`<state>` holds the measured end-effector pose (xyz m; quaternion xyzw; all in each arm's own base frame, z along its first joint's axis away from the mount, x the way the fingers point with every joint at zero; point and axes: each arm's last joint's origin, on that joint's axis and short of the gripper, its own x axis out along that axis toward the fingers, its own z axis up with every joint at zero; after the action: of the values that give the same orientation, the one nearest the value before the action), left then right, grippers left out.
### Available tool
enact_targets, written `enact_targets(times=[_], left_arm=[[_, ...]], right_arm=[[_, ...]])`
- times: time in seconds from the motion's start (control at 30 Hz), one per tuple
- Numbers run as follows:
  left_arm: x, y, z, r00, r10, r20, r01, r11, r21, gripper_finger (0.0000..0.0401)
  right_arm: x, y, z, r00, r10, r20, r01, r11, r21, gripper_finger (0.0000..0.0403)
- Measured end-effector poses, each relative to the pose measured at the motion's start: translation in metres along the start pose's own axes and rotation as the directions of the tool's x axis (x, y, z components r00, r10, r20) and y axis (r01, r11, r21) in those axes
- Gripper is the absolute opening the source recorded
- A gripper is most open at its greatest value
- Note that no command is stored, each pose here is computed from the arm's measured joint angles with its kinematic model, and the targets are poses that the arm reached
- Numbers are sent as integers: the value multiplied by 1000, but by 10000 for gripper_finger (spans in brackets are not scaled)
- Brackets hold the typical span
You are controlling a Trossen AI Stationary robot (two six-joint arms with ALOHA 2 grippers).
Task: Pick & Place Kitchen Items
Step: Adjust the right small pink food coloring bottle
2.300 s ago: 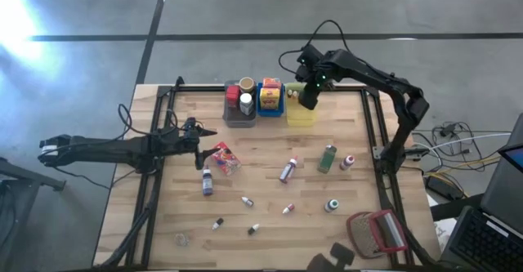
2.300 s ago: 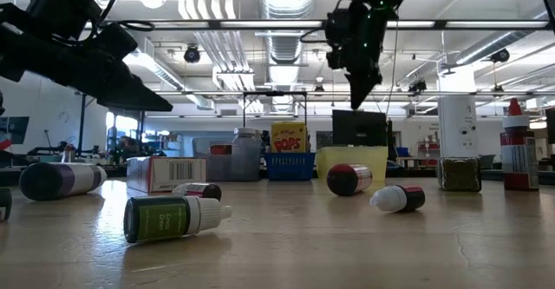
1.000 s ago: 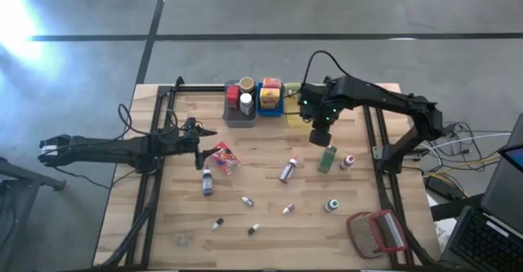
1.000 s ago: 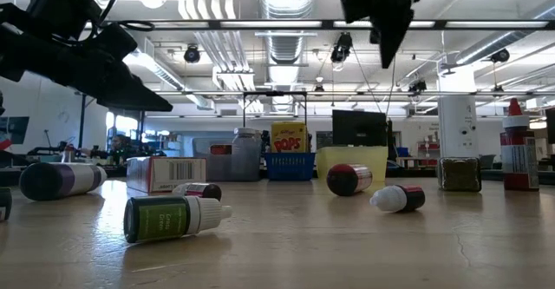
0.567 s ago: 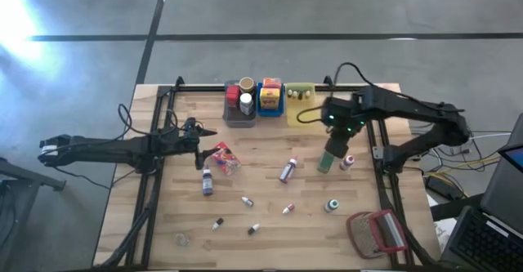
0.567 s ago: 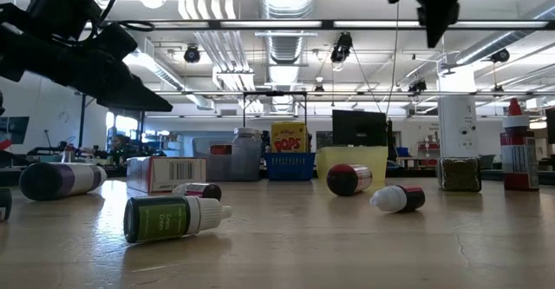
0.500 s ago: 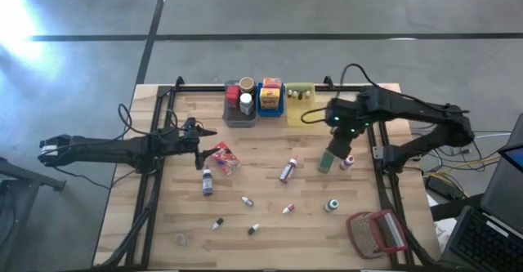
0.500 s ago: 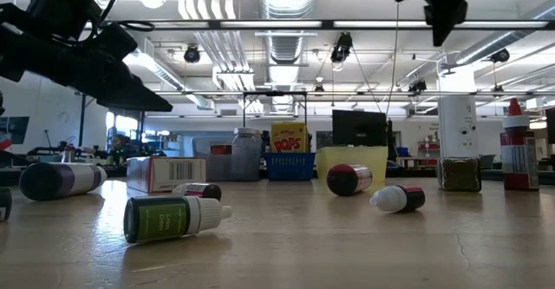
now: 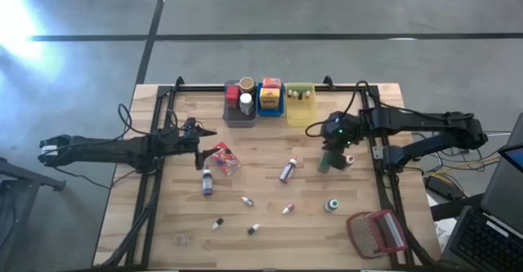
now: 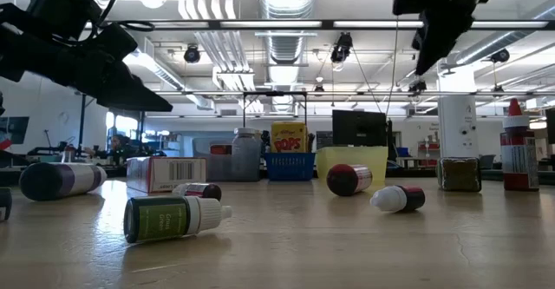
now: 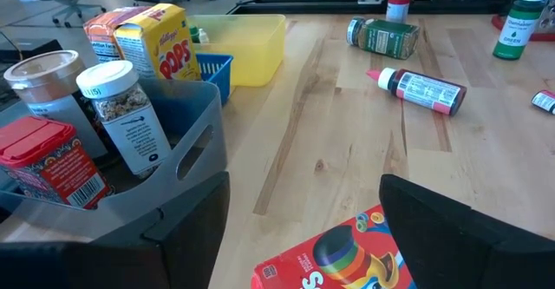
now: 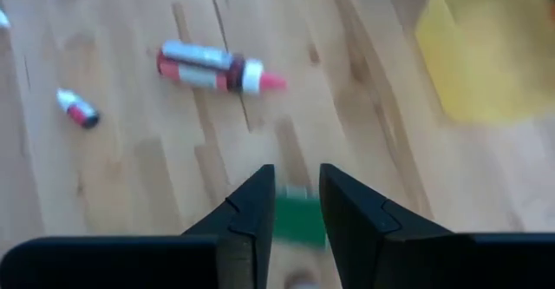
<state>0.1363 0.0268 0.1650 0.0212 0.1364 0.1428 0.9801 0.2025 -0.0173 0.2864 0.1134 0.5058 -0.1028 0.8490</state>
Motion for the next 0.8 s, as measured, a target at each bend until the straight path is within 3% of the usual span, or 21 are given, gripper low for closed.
enact_targets(times=[0.1,0.17,0.3,0.47,0.67,0.8], left_arm=[[0,0,0,1000,0,0,0,1000,0,301],[0,0,0,1000,0,0,0,1000,0,302],[0,0,0,1000,0,0,0,1000,0,301],[0,0,0,1000,0,0,0,1000,0,302],[0,0,0,1000,0,0,0,1000,0,300],[0,0,0,1000,0,-5,0,1000,1,303]], right_arm=[[18,2,5,996,41,79,-38,999,-29,91],[28,7,12,980,159,119,-151,986,-70,87],[39,28,22,902,417,115,-383,893,-235,72],[50,62,31,900,430,65,-369,833,-412,51],[65,105,41,905,425,-28,-377,771,-513,39],[78,127,48,937,339,-88,-330,771,-544,48]])
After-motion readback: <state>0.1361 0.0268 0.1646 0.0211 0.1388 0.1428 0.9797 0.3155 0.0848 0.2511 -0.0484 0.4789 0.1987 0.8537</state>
